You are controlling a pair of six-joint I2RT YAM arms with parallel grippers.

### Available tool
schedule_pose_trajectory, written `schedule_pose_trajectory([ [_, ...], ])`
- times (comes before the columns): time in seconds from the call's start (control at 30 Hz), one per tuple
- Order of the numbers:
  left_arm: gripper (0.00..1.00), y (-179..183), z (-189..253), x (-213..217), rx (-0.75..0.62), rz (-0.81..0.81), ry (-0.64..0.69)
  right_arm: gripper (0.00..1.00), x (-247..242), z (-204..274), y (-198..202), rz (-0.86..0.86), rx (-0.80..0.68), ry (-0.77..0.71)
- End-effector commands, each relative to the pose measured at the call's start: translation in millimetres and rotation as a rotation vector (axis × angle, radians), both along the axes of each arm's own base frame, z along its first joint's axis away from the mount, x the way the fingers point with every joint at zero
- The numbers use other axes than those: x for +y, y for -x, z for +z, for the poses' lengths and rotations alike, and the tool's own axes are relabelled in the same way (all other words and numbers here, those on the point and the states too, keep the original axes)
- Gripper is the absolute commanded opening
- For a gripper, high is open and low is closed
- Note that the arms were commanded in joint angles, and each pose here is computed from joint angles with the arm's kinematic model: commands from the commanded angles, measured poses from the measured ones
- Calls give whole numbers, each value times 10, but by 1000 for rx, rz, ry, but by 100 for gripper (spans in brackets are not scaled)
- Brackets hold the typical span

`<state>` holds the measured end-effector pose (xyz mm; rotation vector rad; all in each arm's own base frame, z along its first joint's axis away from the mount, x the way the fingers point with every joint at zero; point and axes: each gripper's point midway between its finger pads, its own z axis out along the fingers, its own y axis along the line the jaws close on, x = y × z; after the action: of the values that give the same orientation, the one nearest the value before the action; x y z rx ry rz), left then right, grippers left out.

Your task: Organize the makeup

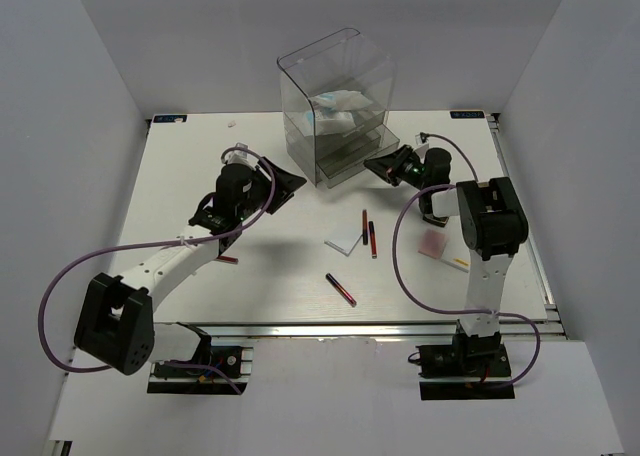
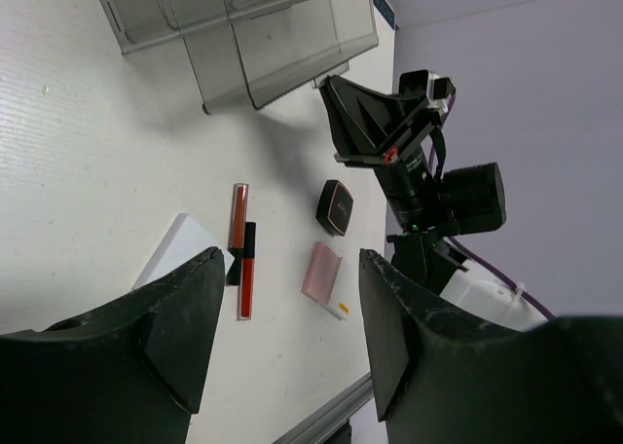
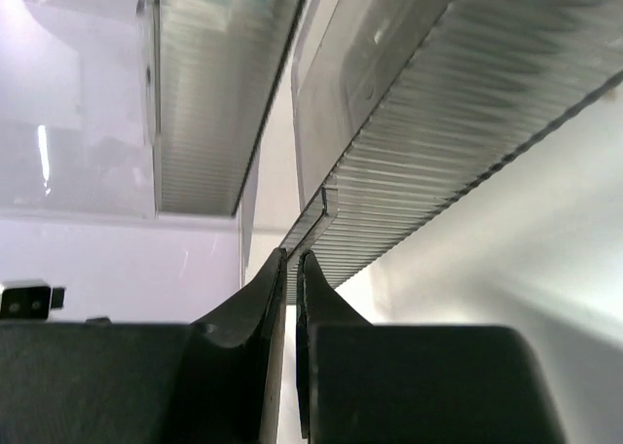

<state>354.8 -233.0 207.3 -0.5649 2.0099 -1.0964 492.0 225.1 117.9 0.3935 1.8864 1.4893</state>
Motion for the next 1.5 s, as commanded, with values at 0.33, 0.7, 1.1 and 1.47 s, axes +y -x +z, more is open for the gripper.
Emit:
schedule_pose_trajectory([
  [0.33, 71, 91, -4, -118, -32, -122, -25, 0, -164, 146, 251, 5, -78, 59],
  [0.7, 72, 183, -367, -129, 68, -195, -128, 56, -237, 241, 335, 55, -85, 107],
  [1.1, 75, 339, -1104, -266, 172, -419, -500, 82, -553, 314, 1126, 358, -318, 623],
  [1.47, 71, 328, -1058, 192, 195, -205, -652, 89, -495, 140, 1775, 625, -595, 1147],
])
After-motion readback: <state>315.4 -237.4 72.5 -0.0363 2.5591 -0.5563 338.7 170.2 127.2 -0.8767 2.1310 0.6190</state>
